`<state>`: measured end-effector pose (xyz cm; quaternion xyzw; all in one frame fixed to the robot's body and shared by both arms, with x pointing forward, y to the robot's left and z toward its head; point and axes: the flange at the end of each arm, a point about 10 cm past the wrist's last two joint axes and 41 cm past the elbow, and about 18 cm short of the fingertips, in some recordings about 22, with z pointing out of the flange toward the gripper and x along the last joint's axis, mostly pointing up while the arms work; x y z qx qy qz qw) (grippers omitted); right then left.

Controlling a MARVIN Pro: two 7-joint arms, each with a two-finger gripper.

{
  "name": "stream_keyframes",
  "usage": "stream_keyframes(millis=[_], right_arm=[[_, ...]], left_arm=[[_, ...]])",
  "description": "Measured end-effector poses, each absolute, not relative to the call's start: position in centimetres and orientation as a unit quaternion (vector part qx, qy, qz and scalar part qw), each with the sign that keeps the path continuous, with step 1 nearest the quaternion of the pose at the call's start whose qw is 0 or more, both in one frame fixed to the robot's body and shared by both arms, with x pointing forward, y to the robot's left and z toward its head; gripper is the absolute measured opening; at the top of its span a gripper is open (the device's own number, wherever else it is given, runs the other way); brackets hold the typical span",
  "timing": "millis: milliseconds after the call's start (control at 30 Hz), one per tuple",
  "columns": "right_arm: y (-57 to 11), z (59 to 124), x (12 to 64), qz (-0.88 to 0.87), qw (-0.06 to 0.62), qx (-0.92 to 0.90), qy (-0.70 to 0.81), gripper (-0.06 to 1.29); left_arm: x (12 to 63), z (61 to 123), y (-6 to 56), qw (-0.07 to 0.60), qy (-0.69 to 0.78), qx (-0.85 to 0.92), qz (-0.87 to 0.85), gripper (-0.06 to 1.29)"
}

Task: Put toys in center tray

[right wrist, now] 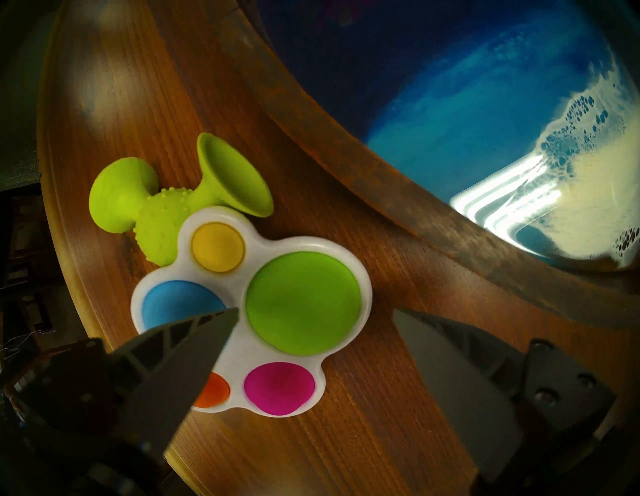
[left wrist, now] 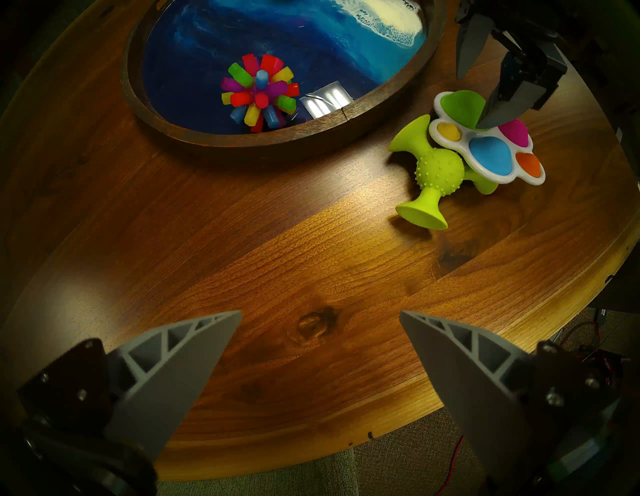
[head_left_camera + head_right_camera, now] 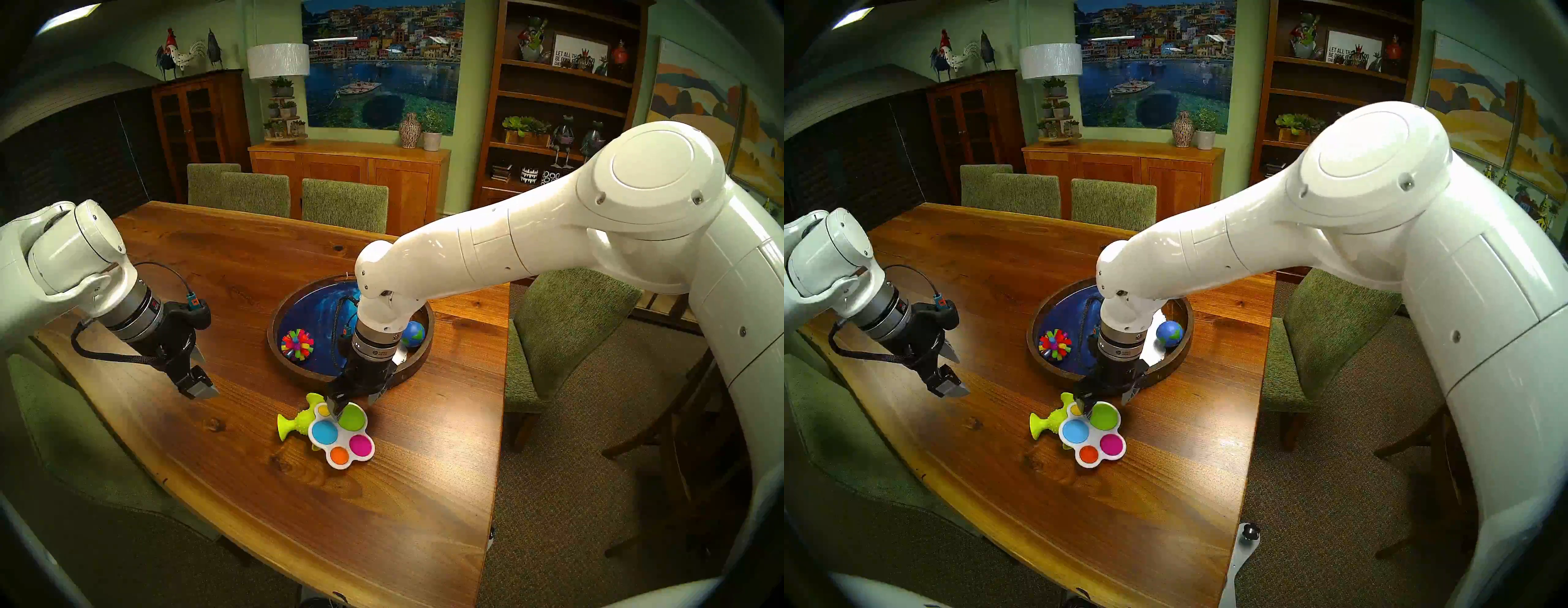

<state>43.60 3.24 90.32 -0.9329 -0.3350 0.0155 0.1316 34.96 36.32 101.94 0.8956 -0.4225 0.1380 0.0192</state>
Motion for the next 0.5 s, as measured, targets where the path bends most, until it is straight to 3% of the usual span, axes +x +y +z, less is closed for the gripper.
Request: stream_keyframes(millis=[100, 167, 200, 233, 267, 300, 367, 400, 500], right_arm=[[3.19, 90.24, 43.68, 0.015, 0.132, -0.933, -0.334, 1.21], [3.15, 90.21, 43.70, 0.016, 0.132, -0.934, -0.333, 1.07], [3.15, 90.21, 43.69, 0.016, 0.132, -0.934, -0.332, 0.92], [3.15, 90.20, 43.68, 0.017, 0.133, -0.934, -0.331, 0.61], [3.13, 90.19, 43.67, 0.017, 0.133, -0.934, -0.330, 0.38], [3.12, 90.19, 43.67, 0.018, 0.132, -0.935, -0.329, 0.36], [3.09, 90.21, 43.64, 0.019, 0.131, -0.935, -0.328, 0.05], [3.06, 90.24, 43.56, 0.019, 0.129, -0.935, -0.328, -0.04], [2.96, 90.38, 43.16, 0.023, 0.126, -0.935, -0.331, -0.04]], left_arm=[[34.96, 101.94, 36.32, 0.019, -0.422, 0.896, 0.138, 1.24], [34.96, 101.94, 36.32, 0.019, -0.422, 0.896, 0.138, 1.24], [34.96, 101.94, 36.32, 0.019, -0.422, 0.896, 0.138, 1.24], [34.96, 101.94, 36.32, 0.019, -0.422, 0.896, 0.138, 1.24], [34.96, 101.94, 36.32, 0.019, -0.422, 0.896, 0.138, 1.24], [34.96, 101.94, 36.32, 0.019, -0.422, 0.896, 0.138, 1.24], [34.96, 101.94, 36.32, 0.019, -0.422, 0.896, 0.138, 1.24], [34.96, 101.94, 36.32, 0.019, -0.422, 0.896, 0.138, 1.24], [34.96, 101.93, 36.32, 0.019, -0.422, 0.896, 0.138, 1.24]])
